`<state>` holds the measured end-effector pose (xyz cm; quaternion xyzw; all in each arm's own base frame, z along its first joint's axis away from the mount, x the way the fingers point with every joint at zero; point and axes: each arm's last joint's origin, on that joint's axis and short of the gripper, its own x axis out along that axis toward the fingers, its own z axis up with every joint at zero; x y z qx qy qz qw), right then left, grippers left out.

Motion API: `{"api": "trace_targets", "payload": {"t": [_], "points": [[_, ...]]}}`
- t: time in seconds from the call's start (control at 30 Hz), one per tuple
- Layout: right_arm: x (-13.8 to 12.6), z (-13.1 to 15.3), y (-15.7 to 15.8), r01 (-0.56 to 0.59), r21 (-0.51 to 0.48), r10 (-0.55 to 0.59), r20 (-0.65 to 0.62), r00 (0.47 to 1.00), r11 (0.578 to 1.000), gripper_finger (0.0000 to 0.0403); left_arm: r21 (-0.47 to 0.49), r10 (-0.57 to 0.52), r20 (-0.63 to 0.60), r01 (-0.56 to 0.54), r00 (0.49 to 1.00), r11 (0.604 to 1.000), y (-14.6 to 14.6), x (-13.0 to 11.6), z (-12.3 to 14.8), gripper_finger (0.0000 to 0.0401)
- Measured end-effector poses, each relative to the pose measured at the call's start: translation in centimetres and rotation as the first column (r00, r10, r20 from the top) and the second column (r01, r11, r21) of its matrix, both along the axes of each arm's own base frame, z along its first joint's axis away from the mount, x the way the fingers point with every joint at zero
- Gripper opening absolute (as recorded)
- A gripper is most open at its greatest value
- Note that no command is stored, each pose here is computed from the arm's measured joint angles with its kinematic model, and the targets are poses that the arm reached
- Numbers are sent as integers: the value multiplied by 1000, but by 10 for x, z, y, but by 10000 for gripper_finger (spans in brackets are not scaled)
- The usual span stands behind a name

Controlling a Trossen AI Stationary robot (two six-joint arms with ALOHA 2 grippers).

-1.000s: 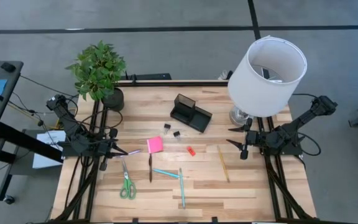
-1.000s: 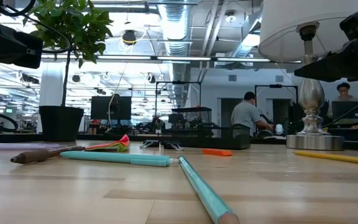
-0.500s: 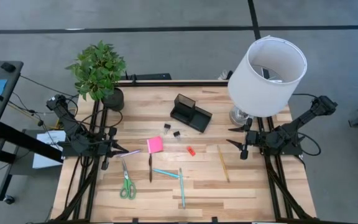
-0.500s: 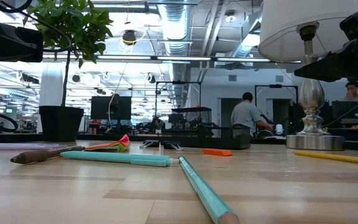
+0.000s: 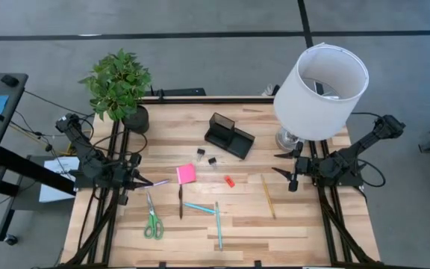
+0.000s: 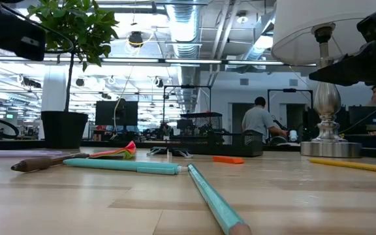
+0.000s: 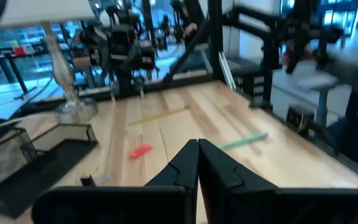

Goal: Pick and place office supplies into organizer
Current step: Put the orange eraser into the desk organizer

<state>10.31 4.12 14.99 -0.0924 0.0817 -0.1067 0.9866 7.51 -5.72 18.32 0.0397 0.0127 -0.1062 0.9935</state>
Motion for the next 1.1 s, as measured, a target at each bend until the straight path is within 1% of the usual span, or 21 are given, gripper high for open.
{"api": "trace_targets", "payload": {"t": [0.07,0.17,0.23,0.3,0.4,0.47,0.53,0.6,0.73,0.77,0.87,0.93,1.03,1.1], "points": [[0,0,0,0,-1,0,0,1000,1000,221,-24,1,21,0,1000,1000,0,0,3,0],[0,1,0,-1,-12,2,1,1000,1000,221,-36,1,37,1,999,999,0,0,5,0],[0,2,0,-2,-3,2,16,1000,1000,221,-44,1,43,1,999,999,0,0,6,0],[1,6,1,-2,27,1,60,998,1000,221,-48,1,42,1,999,999,0,0,6,0],[2,17,1,-22,151,-5,174,985,988,221,-64,2,47,1,999,998,0,0,7,0],[2,23,1,-40,199,-6,229,973,979,221,-100,26,42,-22,999,995,1,0,8,0],[2,27,1,-42,203,-13,262,965,978,221,-151,68,32,-62,997,986,2,0,8,0],[2,27,0,-37,194,-15,262,965,980,221,-191,107,23,-101,994,976,3,0,8,0],[2,28,0,-44,222,-20,278,960,974,221,-191,136,10,-132,991,973,3,1,1,0],[2,29,0,-47,230,-22,288,957,972,221,-205,139,8,-134,990,970,3,2,-2,0],[1,35,-1,-60,272,-39,344,938,960,221,-289,141,-1,-135,990,948,2,3,-8,0],[0,42,-3,-62,290,-62,402,913,955,221,-312,140,-25,-141,990,939,1,3,-14,0],[-2,51,-8,-70,346,-115,485,867,936,221,-307,142,-42,-148,989,940,0,5,-16,0],[-2,53,-10,-70,382,-143,500,854,922,221,-296,147,-47,-154,988,943,-1,5,-17,0]]}}
